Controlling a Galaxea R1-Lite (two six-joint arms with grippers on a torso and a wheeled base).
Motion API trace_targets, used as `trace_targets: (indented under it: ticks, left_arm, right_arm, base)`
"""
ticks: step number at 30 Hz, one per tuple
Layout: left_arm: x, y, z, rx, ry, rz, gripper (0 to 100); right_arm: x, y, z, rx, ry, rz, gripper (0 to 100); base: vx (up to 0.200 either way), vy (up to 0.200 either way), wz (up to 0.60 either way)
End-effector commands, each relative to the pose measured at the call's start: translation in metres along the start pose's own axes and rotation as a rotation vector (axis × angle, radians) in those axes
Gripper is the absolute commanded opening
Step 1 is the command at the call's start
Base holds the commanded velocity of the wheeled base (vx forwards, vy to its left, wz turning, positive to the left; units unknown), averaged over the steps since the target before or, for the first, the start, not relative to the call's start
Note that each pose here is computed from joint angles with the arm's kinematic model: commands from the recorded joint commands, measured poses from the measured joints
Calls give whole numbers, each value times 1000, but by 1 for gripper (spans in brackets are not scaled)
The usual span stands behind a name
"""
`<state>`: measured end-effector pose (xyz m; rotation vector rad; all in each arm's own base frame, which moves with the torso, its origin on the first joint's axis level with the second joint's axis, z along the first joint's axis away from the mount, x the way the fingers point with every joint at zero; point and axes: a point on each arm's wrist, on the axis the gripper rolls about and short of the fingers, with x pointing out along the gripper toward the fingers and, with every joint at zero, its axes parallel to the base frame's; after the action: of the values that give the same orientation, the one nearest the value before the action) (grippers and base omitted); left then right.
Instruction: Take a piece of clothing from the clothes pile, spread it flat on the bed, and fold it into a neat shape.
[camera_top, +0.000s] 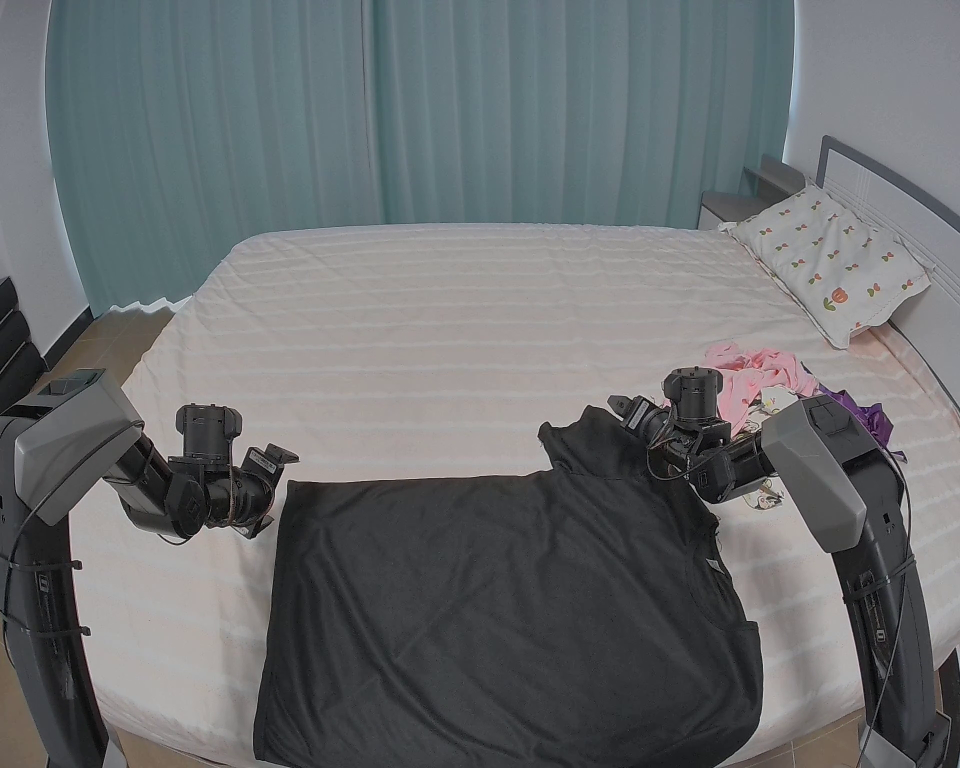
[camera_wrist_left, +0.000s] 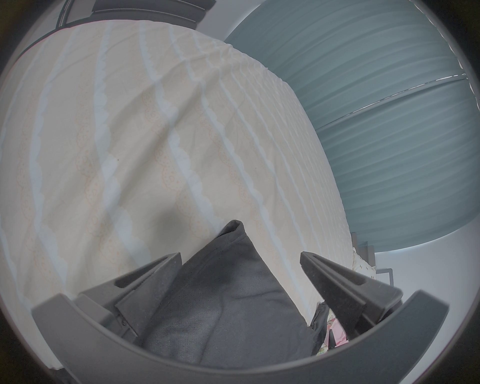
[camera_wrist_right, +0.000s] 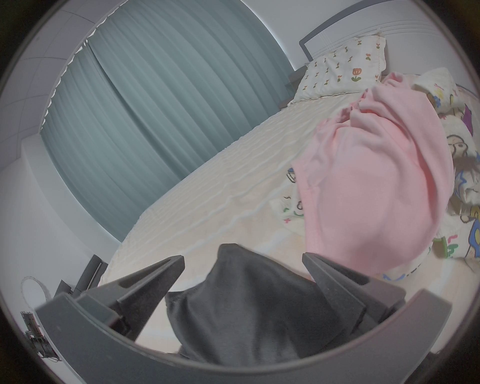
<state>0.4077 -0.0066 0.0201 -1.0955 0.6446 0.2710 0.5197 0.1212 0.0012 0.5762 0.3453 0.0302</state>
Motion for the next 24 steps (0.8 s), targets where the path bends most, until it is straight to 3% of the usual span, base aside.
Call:
trace_targets:
  ticks: [1,13,14,24]
  left_arm:
    - [0,0,0,-1,0,1,100]
    - [0,0,0,-1,0,1,100]
    - [1,1,0,-1,1,3,100]
    - [1,1,0,1,1,3,100]
  right_arm:
    - [3,-14,-4,-4,11,-27,100]
    - [4,-30,-20,-35,63,-67,100]
    - [4,-31,-21,-37,65,-69,0]
    - [6,-41,-8,-25,31,-79,0]
  base:
    - [0,0,0]
    - [0,0,0]
    - [0,0,0]
    - [0,0,0]
